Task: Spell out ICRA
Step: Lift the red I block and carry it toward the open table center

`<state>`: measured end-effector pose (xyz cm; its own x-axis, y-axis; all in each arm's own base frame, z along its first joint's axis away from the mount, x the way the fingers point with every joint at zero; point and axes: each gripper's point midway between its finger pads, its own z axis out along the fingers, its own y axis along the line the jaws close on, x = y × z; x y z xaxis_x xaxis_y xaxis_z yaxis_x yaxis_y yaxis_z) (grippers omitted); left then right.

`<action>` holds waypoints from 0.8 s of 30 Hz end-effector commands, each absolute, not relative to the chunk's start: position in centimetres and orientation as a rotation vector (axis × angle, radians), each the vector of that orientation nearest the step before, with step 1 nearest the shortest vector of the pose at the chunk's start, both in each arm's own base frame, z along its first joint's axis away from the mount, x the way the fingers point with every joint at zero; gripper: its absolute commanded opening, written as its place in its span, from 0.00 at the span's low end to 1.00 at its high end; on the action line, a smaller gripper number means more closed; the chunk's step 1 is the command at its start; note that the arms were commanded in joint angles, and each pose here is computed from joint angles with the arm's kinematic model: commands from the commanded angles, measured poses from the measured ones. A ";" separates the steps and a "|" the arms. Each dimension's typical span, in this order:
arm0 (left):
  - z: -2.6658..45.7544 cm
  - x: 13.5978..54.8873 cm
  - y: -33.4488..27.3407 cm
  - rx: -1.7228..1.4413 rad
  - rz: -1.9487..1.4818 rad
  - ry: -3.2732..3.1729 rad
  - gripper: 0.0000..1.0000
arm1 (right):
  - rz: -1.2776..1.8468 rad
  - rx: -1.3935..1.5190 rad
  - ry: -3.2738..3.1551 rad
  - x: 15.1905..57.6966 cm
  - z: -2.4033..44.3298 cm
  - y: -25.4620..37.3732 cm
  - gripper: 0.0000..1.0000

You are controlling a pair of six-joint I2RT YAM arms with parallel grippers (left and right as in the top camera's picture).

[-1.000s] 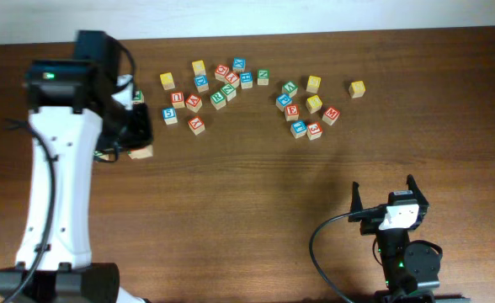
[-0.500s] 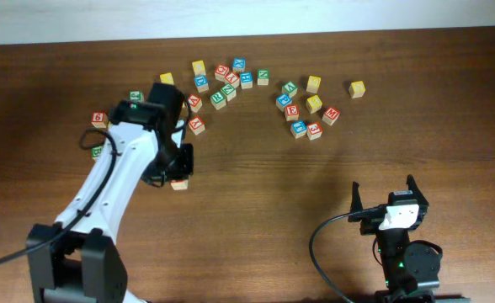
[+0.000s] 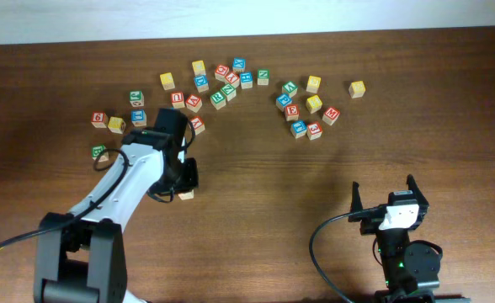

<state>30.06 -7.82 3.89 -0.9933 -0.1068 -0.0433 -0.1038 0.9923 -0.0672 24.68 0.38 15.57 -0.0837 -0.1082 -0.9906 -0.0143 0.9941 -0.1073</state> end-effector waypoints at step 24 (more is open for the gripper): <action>2.2 30.5 -9.5 -0.037 -0.006 2.993 0.13 | -0.078 -0.087 1.663 24.7 15.2 0.3 0.98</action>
<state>30.40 -10.08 2.17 -0.9916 -0.0210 -0.1277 -0.0152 0.9988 -0.0463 24.68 0.38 15.58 -0.0833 -0.1078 -0.9907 -0.0142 0.9942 -0.1070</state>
